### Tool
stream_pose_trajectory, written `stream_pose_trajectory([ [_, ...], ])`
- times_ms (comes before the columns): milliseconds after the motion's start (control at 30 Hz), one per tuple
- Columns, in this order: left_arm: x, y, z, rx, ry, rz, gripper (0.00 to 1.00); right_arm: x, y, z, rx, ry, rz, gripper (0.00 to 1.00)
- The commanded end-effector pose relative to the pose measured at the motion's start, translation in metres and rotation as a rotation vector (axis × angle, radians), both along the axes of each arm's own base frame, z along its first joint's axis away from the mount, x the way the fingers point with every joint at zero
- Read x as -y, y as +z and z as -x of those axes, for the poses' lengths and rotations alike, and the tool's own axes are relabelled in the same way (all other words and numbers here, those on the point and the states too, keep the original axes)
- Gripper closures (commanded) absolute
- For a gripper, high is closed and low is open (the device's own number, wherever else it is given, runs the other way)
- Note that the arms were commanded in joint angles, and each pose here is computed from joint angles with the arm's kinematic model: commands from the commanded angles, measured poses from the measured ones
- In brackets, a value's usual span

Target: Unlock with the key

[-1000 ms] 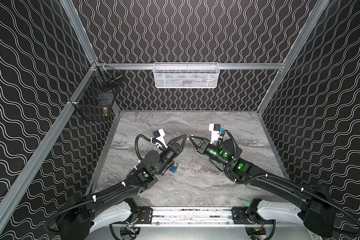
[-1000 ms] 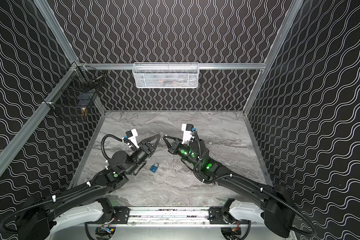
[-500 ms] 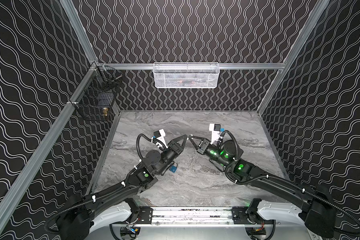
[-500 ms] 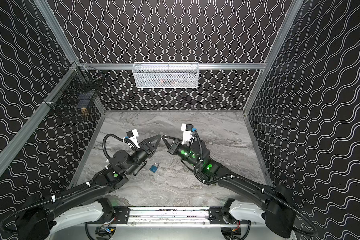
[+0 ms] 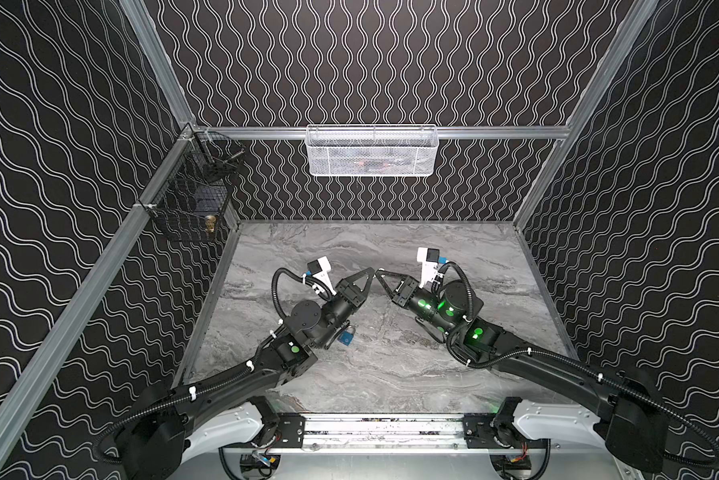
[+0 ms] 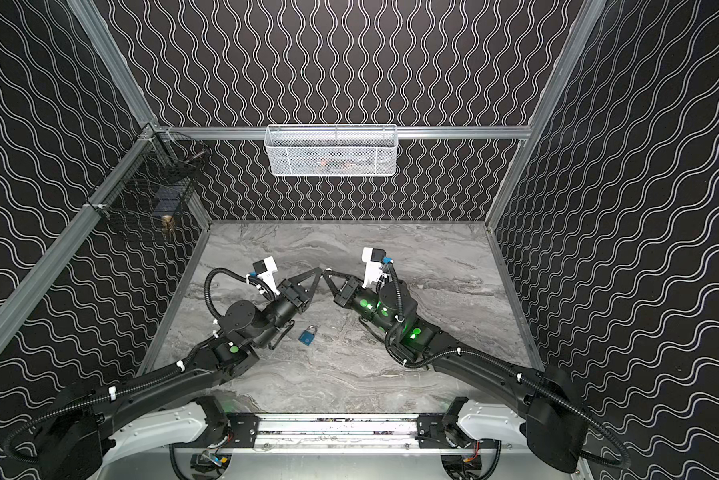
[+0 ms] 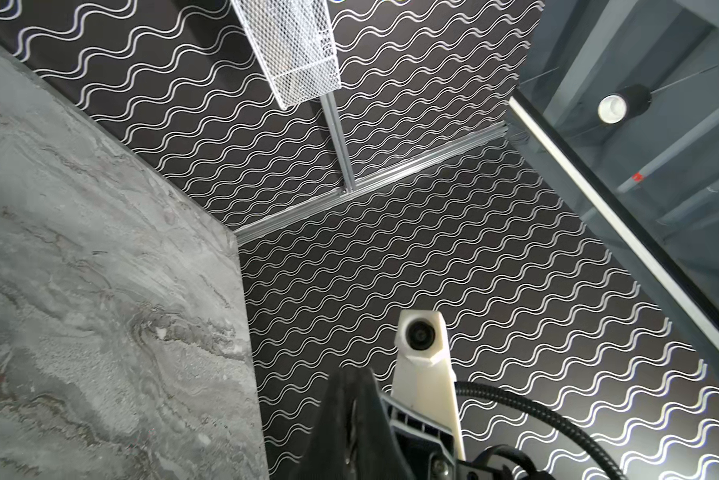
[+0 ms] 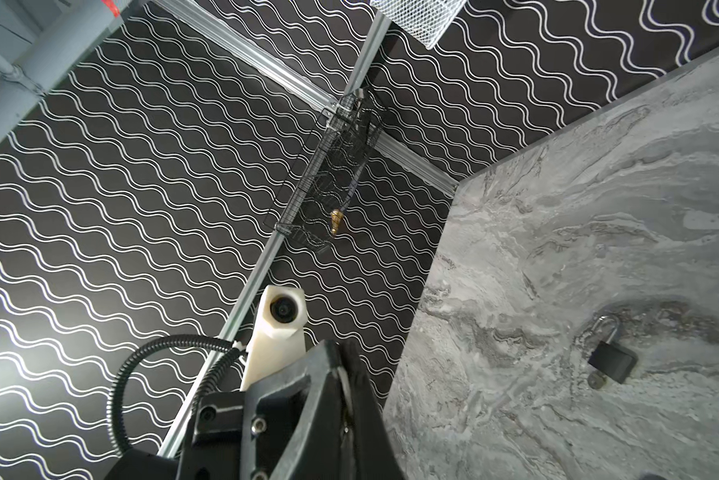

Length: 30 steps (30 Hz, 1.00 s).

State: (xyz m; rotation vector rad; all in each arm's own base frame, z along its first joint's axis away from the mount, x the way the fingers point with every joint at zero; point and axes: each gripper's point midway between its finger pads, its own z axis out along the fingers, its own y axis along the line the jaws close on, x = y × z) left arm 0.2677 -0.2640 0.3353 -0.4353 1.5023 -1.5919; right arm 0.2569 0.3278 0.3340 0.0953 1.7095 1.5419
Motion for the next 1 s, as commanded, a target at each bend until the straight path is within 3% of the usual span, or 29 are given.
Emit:
stream_pose_trajectory([
  [0,0.000,0.002,0.002,0.021,-0.001,-0.019,1.00,-0.001,0.008,0.002,0.039,0.008,-0.010,1.00],
  [133,-0.001,0.000,0.002,0.018,0.007,-0.038,1.00,-0.002,0.008,0.002,0.050,0.007,0.003,0.98],
  [333,-0.003,-0.006,0.005,0.028,0.008,-0.109,1.00,0.005,0.010,0.000,0.077,-0.016,0.047,0.74],
  [433,-0.008,-0.013,0.005,0.029,0.003,-0.224,1.00,0.008,0.009,0.003,0.095,0.001,0.095,0.53],
  [567,-0.018,-0.016,0.000,0.044,-0.051,-0.420,1.00,0.015,-0.001,0.005,0.103,0.052,0.194,0.41],
  [767,-0.013,-0.024,-0.002,0.088,-0.241,-0.582,1.00,0.025,-0.016,0.012,0.141,0.218,0.316,0.39],
  [967,-0.002,-0.024,0.004,0.160,-0.344,-0.684,1.00,0.026,-0.020,0.018,0.177,0.344,0.321,0.40],
])
